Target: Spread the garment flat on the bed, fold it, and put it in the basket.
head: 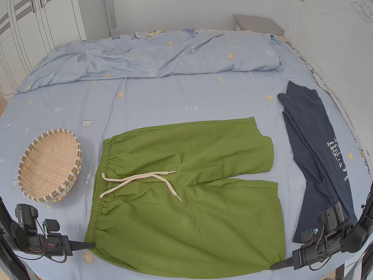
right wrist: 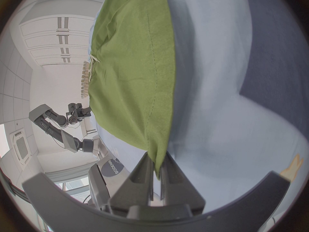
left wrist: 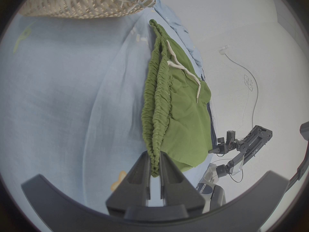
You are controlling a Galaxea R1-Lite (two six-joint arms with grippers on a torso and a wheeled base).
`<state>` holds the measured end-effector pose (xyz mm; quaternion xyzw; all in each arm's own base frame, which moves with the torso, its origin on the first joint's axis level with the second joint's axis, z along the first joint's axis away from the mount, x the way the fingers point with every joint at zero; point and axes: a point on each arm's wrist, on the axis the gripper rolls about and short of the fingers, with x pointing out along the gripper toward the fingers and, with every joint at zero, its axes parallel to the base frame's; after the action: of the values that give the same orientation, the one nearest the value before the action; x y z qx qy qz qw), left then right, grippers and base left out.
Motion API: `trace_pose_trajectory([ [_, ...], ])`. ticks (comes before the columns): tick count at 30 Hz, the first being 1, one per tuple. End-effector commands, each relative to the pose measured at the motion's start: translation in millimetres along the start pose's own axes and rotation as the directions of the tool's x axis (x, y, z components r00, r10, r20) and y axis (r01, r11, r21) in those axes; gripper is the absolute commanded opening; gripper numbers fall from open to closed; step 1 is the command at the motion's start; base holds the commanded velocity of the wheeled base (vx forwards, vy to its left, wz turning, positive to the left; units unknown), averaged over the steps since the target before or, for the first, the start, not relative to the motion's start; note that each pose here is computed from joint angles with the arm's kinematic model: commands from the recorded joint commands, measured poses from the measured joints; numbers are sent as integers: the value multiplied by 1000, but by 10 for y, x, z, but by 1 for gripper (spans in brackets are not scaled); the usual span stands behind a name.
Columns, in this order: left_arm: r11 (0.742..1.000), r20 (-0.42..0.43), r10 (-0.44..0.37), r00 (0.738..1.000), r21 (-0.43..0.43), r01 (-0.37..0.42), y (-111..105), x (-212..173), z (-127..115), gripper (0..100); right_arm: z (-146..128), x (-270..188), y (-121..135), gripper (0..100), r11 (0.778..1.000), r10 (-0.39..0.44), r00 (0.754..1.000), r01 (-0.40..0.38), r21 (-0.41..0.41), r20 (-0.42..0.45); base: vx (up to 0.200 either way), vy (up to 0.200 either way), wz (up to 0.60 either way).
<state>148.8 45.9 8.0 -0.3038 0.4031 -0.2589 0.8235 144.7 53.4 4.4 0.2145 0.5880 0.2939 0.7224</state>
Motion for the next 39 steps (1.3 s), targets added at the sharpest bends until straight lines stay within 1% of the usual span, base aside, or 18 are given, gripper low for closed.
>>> trace_pose_trajectory([
  [1, 998, -9, 17, 1000, -58, -18, -2, -50, -85, 0, -97, -72, 43, 0, 1000, -3, 1000, 3, 4, -18, 0, 0, 0],
  [4, 994, -5, 34, 999, -108, -34, 25, -100, -128, 0, -170, -152, 95, 0, 1000, -5, 1000, 5, 0, -29, 0, 0, 0],
  [6, 992, -4, 40, 999, -117, -40, 32, -118, -141, 0, -211, -182, 128, 0, 1000, -2, 999, 1, -9, -41, 0, 0, 0],
  [9, 988, -25, 35, 999, -147, -38, 12, -125, -180, 0, -289, -229, 168, 0, 1000, -3, 998, 3, -9, -68, 0, 0, 0],
  [12, 987, -48, 26, 998, -160, -33, -42, -135, -216, 0, -322, -244, 170, 0, 1000, -9, 996, 9, 1, -85, 0, 0, 0],
  [15, 985, -60, 21, 998, -167, -31, -72, -145, -237, 0, -331, -256, 177, 0, 1000, -9, 997, 9, 0, -83, 0, 0, 0],
  [17, 980, -78, 31, 996, -195, -46, -111, -179, -281, 0, -363, -287, 191, 0, 1000, -9, 996, 9, 1, -85, 0, 0, 0],
  [21, 977, -96, 66, 993, -194, -84, -125, -207, -312, 0, -413, -325, 208, 0, 1000, -11, 996, 11, 3, -94, 0, 0, 0],
  [25, 980, -108, 62, 992, -184, -81, -167, -207, -322, 0, -435, -382, 240, 0, 1000, -2, 998, 1, -13, -59, 0, 0, 0],
  [29, 985, -94, 67, 993, -154, -81, -207, -220, -307, 0, -431, -413, 256, 0, 1000, 5, 1000, -5, -21, -26, 0, 0, 0],
  [30, 990, -91, 61, 994, -121, -72, -275, -215, -283, 0, -335, -483, 324, 0, 998, 18, 999, -16, -54, 47, 0, 0, 0],
  [31, 992, -92, 57, 994, -111, -67, -302, -211, -269, 0, -297, -512, 346, 0, 999, 20, 997, -17, -50, 70, 0, 0, 0],
  [35, 996, -102, 37, 994, -78, -45, -411, -197, -169, 0, -140, -684, 527, 0, 998, 34, 991, -26, -65, 130, 0, 0, 0],
  [37, 996, -102, 37, 994, -78, -45, -411, -197, -169, 0, -140, -684, 527, 0, 998, 34, 991, -26, -65, 130, 0, 0, 0],
  [38, 995, -101, 28, 994, -97, -37, -520, -232, -2, 0, -42, -893, 726, 0, 995, 46, 986, -32, -91, 159, 0, 0, 0],
  [39, 994, -101, 24, 995, -105, -35, -566, -254, 65, 0, -8, -972, 799, 0, 995, 50, 984, -34, -98, 170, 0, 0, 0],
])
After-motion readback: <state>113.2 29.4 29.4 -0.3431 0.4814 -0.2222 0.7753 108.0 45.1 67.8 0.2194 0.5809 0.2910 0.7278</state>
